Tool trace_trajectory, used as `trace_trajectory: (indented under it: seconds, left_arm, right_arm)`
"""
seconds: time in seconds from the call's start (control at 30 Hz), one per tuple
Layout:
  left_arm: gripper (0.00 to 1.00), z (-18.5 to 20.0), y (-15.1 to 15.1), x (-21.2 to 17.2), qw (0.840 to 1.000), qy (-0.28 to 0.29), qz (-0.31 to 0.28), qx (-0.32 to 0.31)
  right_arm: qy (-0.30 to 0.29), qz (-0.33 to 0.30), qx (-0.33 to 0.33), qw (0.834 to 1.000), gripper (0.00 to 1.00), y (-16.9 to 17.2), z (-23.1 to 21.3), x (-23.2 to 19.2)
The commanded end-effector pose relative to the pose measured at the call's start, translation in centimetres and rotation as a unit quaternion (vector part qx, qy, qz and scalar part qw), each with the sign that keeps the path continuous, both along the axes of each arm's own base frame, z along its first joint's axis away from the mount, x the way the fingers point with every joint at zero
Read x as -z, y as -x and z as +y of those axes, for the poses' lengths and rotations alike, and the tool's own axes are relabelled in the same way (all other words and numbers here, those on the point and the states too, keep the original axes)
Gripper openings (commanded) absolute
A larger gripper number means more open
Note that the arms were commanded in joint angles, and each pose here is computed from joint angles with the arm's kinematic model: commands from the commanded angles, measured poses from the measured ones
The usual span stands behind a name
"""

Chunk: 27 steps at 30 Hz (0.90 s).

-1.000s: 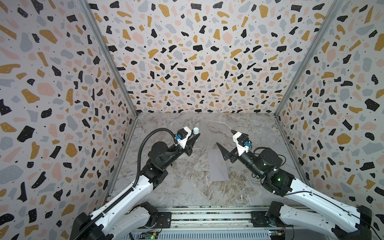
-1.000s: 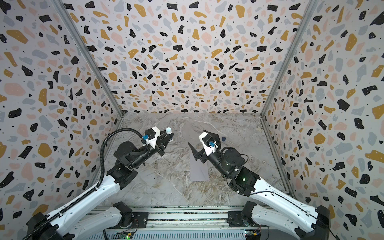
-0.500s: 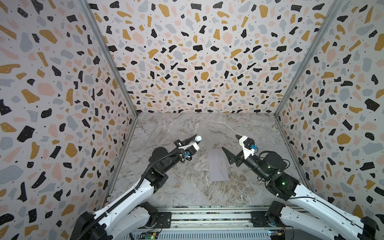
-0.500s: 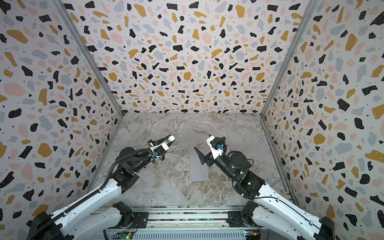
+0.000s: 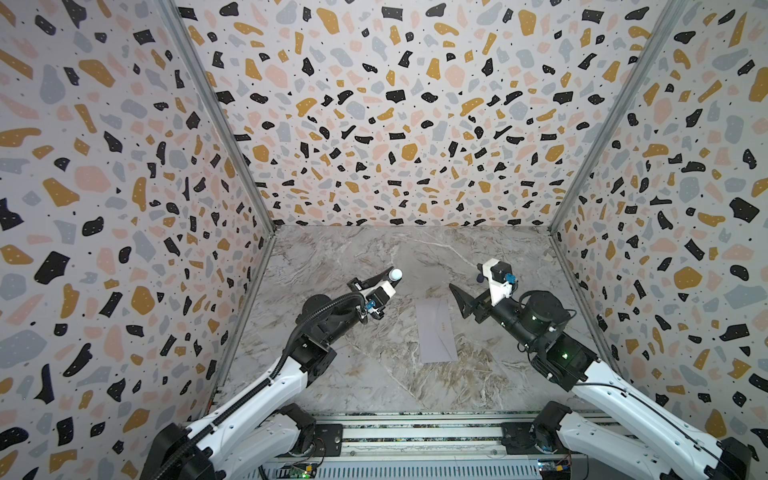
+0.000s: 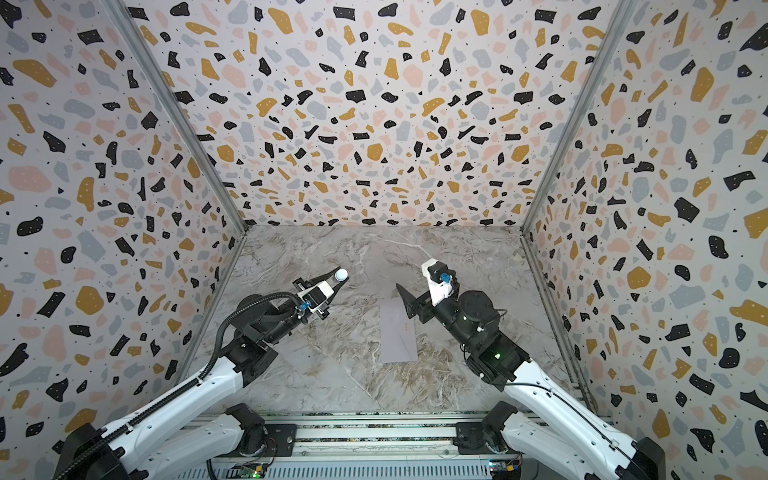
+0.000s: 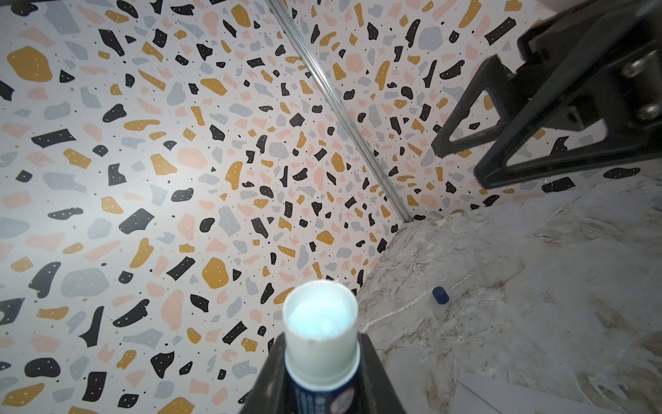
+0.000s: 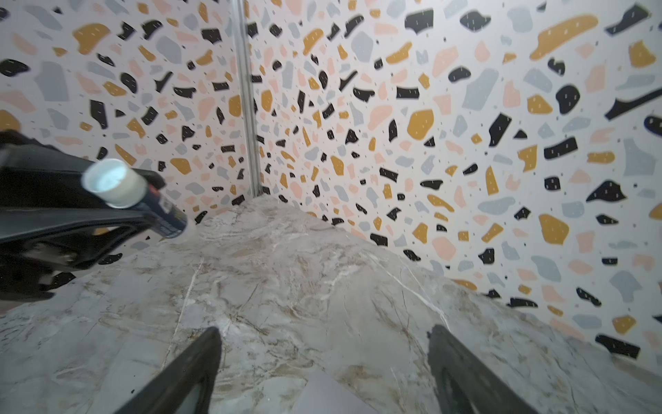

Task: Place the letter into the envelope and seal it

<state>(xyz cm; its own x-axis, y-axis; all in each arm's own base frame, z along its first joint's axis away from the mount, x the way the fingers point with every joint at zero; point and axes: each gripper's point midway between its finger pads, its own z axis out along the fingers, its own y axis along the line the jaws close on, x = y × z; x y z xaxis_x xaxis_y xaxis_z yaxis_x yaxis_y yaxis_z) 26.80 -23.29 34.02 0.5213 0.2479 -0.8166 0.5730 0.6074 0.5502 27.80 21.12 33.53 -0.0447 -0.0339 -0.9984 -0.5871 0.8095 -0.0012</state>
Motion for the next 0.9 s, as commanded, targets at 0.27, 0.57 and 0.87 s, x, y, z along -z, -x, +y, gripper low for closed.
trace_trajectory:
  seconds: [0.27,0.57,0.87]
  left_arm:
    - [0.0,-0.9,2.2,-1.2,0.992,0.051,0.094,0.072]
    - [0.0,-1.6,1.9,1.7,0.988,-0.033,0.132,0.074]
    - [0.0,-2.9,2.7,3.1,0.976,-0.065,0.168,0.122]
  right_arm:
    - [-0.009,0.137,-0.112,0.984,0.9,-2.8,1.8,-0.3]
    - [0.004,0.125,-0.266,0.956,0.86,3.1,5.0,-2.7]
    - [0.032,0.114,-0.308,0.944,0.82,5.1,9.5,-2.7]
